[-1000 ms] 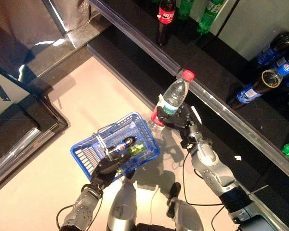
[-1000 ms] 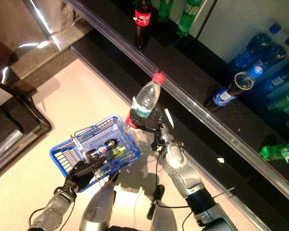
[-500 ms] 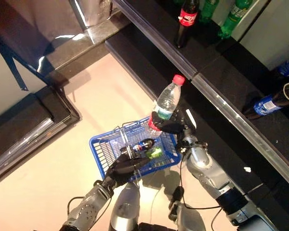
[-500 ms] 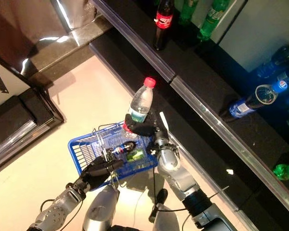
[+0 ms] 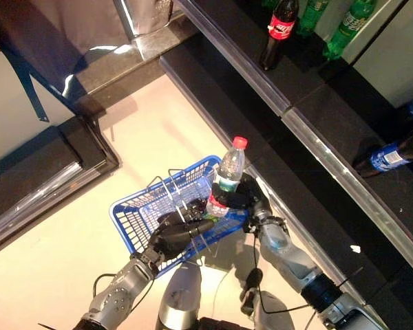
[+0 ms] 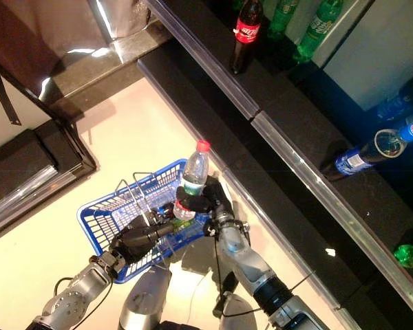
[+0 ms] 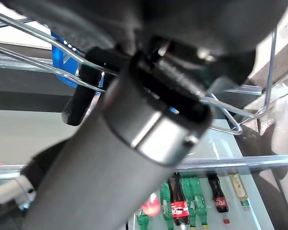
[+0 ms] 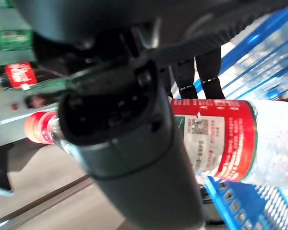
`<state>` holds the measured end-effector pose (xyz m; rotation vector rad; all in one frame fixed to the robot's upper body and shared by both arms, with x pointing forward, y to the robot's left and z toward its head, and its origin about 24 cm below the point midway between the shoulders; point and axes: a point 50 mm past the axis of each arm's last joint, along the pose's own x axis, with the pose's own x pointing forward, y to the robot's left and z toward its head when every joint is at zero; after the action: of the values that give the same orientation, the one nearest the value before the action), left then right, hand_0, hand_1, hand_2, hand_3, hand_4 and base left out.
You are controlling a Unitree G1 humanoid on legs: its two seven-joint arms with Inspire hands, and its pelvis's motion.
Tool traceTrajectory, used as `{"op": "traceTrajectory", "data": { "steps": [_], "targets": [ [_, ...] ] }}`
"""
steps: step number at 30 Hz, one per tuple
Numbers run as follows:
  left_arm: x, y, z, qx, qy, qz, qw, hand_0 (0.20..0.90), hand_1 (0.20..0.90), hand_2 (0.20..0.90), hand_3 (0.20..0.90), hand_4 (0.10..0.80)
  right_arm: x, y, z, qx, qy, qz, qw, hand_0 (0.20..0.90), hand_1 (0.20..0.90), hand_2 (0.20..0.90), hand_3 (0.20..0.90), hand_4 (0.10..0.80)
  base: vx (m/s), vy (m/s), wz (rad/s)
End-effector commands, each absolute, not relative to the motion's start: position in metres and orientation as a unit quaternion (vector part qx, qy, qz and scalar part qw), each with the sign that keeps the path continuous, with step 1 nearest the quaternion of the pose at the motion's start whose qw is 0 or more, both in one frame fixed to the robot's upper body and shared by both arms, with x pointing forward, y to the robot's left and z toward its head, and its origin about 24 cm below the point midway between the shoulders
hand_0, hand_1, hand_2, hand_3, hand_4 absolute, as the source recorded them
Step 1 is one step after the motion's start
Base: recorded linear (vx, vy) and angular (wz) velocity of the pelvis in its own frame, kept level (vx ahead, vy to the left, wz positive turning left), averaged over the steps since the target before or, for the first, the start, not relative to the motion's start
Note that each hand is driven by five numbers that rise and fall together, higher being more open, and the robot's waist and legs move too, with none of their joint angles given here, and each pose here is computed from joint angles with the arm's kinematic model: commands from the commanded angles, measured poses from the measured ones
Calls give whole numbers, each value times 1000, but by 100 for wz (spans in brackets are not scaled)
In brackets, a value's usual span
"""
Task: Pick up the drink and place into the basket.
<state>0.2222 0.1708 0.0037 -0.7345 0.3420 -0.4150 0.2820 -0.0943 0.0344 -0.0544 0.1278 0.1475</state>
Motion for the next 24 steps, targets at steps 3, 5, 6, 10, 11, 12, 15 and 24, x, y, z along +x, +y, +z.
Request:
{"op": "traceTrajectory", "data": {
  "steps": [3,5,6,10,11,12,15,24],
  "targets": [
    [211,101,120,-433,-113,-491,748,300,300,300,200,100,285,-63,72,16,-53,114,992,300,300,300,200,100,0,0,0],
    [211,100,121,-433,-115,-499,742,300,300,300,200,100,288,-62,67,14,-42,110,993,300,300,300,200,100,4,37,1],
    [210,99,122,-432,-117,-504,739,300,300,300,200,100,289,-61,65,11,-36,108,993,300,300,300,200,100,2,36,1],
    [209,97,125,-431,-118,-519,728,300,300,300,200,100,291,-58,59,14,-15,104,994,300,300,300,200,100,-1,4,1],
    [209,95,126,-432,-117,-530,720,300,300,300,200,100,292,-56,57,18,-8,103,994,300,300,300,200,100,-4,12,8],
    [208,93,127,-432,-117,-539,714,300,300,300,200,100,293,-55,56,19,-4,103,994,300,300,300,200,100,-1,12,11],
    [205,87,130,-424,-119,-569,695,300,300,300,200,100,299,-52,54,25,9,102,994,300,300,300,200,100,0,13,8],
    [200,70,137,-393,-114,-635,655,300,300,300,200,100,302,-39,41,100,84,131,983,300,300,300,200,100,1,7,6]
  ]
}}
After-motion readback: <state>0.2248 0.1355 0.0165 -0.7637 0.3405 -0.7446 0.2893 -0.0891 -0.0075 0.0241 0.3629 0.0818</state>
